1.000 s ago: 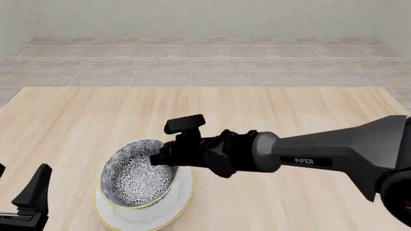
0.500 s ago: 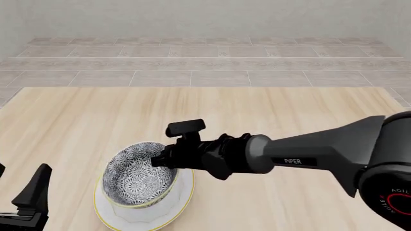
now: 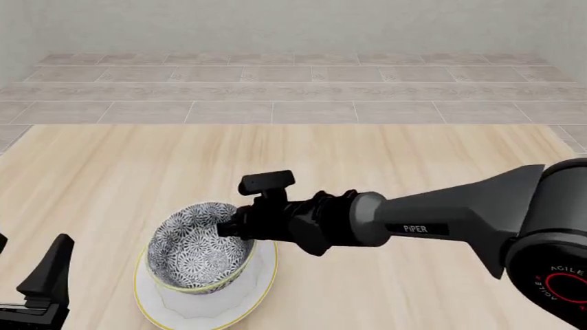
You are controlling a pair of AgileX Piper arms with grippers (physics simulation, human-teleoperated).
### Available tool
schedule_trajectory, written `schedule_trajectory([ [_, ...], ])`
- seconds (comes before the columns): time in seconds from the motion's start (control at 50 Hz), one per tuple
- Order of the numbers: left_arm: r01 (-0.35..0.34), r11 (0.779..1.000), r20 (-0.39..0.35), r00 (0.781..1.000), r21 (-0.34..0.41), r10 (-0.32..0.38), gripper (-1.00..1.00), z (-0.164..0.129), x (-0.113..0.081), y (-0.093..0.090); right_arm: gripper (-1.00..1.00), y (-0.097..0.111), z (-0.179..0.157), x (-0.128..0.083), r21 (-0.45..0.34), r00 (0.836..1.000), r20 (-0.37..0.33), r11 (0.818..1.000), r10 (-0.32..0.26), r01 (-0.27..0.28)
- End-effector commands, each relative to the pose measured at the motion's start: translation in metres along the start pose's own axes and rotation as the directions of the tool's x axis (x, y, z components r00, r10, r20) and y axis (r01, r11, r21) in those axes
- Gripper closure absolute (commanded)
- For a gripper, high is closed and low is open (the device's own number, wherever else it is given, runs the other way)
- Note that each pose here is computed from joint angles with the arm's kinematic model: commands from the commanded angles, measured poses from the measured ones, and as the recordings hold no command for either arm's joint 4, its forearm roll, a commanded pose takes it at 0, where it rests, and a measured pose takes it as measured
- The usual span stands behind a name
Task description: Put the bowl on the plate.
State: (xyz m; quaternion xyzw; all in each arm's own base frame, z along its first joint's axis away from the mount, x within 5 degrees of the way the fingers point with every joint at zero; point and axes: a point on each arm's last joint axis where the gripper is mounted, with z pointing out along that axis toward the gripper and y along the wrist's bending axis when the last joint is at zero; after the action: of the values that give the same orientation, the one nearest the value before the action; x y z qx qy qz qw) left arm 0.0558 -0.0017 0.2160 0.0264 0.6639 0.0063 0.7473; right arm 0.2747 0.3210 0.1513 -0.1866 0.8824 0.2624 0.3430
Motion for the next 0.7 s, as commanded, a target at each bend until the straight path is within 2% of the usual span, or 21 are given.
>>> schedule_trajectory([
  [0.02,0.000,1.000,0.000,1.000,0.000,0.000,-1.00,0.000,0.000,0.000,1.00,-0.001,-0.001,0.002,0.002,1.000,-0.006,1.000,-0.027,0.027],
  [0.06,0.000,1.000,0.000,1.000,0.000,0.000,-1.00,0.000,0.000,0.000,1.00,-0.001,-0.001,0.002,0.001,1.000,-0.005,1.000,-0.028,0.028],
  [0.08,0.000,1.000,0.000,1.000,0.000,0.000,-1.00,0.000,0.000,0.000,-1.00,-0.001,-0.001,0.001,0.001,1.000,-0.004,1.000,-0.030,0.030],
  [0.48,0.000,1.000,0.001,1.000,0.000,0.000,-1.00,0.000,0.000,0.000,-1.00,0.001,-0.002,0.002,-0.005,1.000,-0.002,1.000,-0.029,0.029],
  [0.7,0.000,1.000,0.000,1.000,0.001,0.000,-1.00,0.000,0.000,0.000,-1.00,0.003,-0.019,-0.010,-0.005,0.998,0.015,0.999,-0.054,0.054],
])
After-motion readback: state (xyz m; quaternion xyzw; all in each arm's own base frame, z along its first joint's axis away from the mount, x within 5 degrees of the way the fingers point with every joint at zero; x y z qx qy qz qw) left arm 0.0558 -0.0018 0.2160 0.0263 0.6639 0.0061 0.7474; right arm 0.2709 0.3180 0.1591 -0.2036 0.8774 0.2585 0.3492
